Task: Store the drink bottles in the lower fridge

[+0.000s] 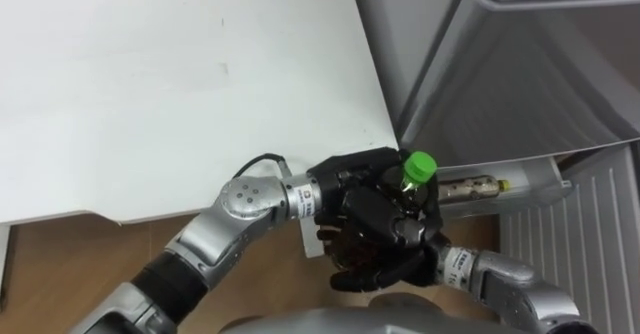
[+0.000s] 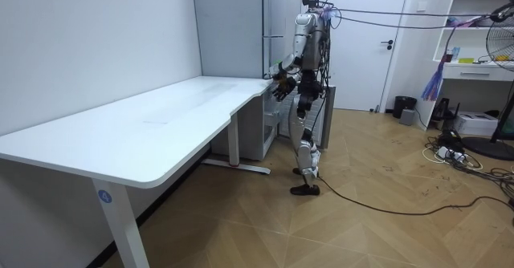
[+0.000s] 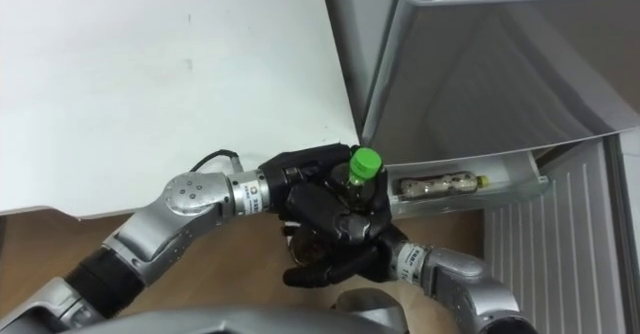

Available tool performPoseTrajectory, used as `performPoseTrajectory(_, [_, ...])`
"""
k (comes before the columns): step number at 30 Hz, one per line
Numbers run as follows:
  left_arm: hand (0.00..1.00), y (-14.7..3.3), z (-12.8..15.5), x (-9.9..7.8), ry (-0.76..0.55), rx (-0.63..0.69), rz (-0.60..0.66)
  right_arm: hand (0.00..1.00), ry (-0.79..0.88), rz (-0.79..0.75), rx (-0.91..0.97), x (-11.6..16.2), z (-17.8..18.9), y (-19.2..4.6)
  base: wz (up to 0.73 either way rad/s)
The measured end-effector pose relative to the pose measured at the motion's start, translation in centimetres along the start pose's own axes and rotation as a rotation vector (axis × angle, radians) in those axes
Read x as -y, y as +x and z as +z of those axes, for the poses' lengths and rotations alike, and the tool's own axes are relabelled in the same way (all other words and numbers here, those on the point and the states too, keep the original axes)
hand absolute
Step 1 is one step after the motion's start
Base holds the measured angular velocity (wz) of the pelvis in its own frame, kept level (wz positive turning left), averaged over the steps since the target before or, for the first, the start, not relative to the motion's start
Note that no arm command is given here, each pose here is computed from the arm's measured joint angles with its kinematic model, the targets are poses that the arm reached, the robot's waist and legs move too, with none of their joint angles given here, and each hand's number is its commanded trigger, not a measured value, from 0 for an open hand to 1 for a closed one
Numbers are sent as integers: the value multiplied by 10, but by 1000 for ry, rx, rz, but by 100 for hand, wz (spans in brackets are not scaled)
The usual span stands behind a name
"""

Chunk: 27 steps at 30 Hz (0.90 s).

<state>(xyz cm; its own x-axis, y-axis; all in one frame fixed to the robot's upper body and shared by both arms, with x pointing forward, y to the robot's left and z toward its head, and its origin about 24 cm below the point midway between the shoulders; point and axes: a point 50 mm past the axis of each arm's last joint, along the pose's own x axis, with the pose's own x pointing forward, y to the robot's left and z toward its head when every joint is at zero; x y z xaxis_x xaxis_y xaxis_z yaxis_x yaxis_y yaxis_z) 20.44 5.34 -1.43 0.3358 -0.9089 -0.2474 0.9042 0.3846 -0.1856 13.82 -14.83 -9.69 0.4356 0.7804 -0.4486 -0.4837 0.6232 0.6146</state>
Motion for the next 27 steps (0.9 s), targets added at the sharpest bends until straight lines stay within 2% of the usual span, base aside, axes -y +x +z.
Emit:
performPoseTrajectory(16, [100, -5, 0, -9, -102, 33, 50, 100, 9, 3, 21, -2, 0, 2, 1])
performPoseTrajectory(17, [89, -6, 0, -10, -116, 39, 56, 100, 9, 3, 25, -2, 0, 2, 0])
performPoseTrajectory(18, [63, -6, 0, -10, -120, 41, 57, 100, 9, 3, 25, -2, 1, 2, 0])
performPoseTrajectory(19, [44, -6, 0, -10, -125, 43, 61, 100, 11, 3, 26, -2, 1, 2, 0])
performPoseTrajectory(20, [0, -6, 0, -10, -130, 46, 64, 100, 15, 3, 28, -2, 0, 2, 0])
performPoseTrajectory(27, [0, -6, 0, -12, -133, 51, 81, 100, 48, 17, 32, -6, -2, 5, 0])
